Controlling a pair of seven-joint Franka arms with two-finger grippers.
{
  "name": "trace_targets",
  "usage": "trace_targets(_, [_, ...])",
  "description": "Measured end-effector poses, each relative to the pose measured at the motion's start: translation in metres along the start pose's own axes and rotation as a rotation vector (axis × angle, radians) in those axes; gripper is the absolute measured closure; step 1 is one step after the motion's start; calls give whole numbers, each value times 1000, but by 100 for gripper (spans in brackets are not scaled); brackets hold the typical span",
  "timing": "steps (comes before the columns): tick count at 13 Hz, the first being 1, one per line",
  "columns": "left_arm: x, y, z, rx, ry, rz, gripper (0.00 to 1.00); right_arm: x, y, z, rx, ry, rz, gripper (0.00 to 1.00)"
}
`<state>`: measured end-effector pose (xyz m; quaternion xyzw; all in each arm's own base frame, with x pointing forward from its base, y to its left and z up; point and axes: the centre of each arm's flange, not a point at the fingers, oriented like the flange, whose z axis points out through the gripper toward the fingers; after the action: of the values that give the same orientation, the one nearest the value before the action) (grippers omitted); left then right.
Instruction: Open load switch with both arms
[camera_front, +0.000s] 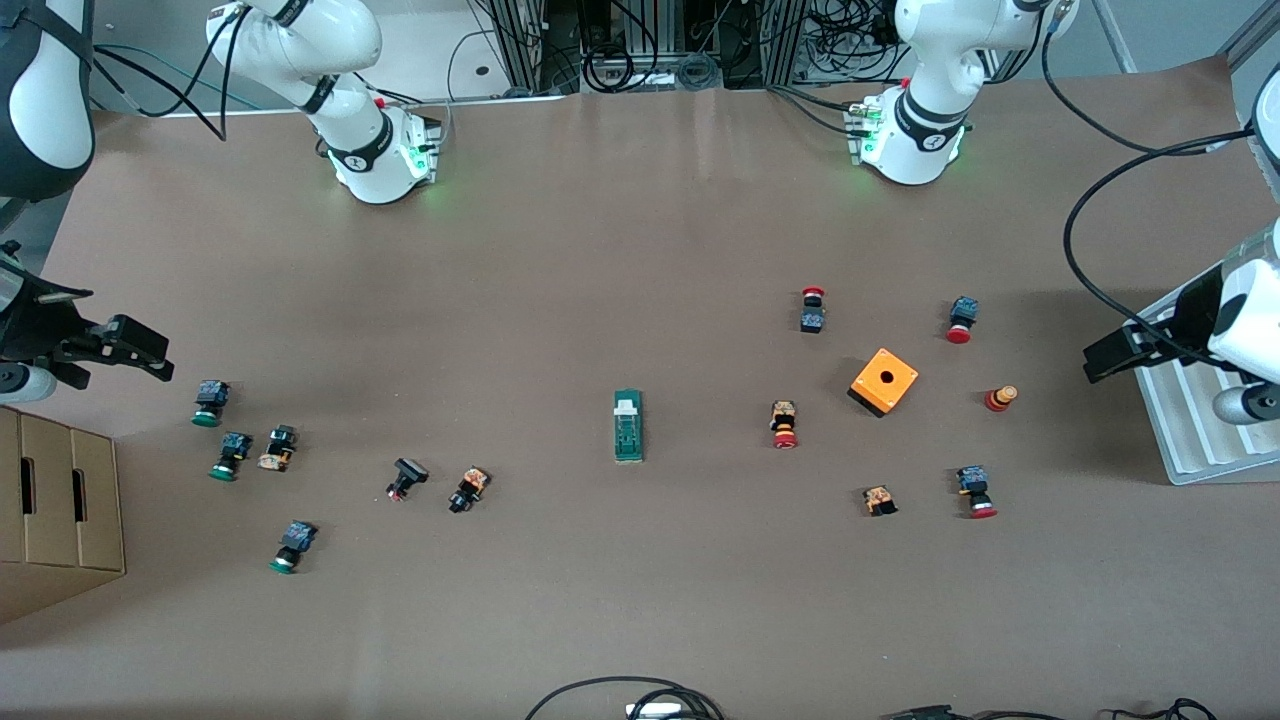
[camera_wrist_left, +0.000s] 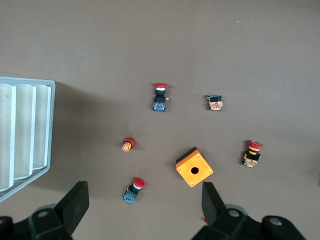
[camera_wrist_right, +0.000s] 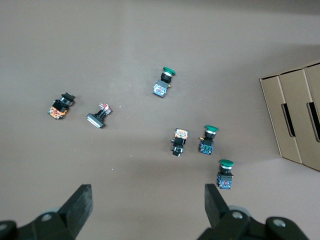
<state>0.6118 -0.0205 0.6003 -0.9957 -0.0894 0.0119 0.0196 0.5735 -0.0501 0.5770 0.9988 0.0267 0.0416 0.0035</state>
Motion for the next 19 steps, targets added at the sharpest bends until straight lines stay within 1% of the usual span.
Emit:
trace_targets(3, [-2, -31, 11, -29, -34, -12, 0, 0, -1, 0, 0, 0, -1, 0])
trace_targets(5, [-1, -46, 11, -32, -36, -26, 0, 0, -1, 0, 0, 1, -1, 0])
trace_targets(9, [-9, -52, -3, -35, -23, -33, 0, 0, -1, 0, 0, 1, -1, 0])
trace_targets(12, [-17, -58, 4, -32, -39, -21, 0, 0, -1, 0, 0, 1, -1, 0])
trace_targets(15, [-34, -67, 12, -35, -20, 1, 0, 0, -1, 0, 0, 1, -1, 0])
trace_targets(19, [-37, -66, 7, -40, -2, 3, 0, 0, -1, 0, 0, 1, -1, 0])
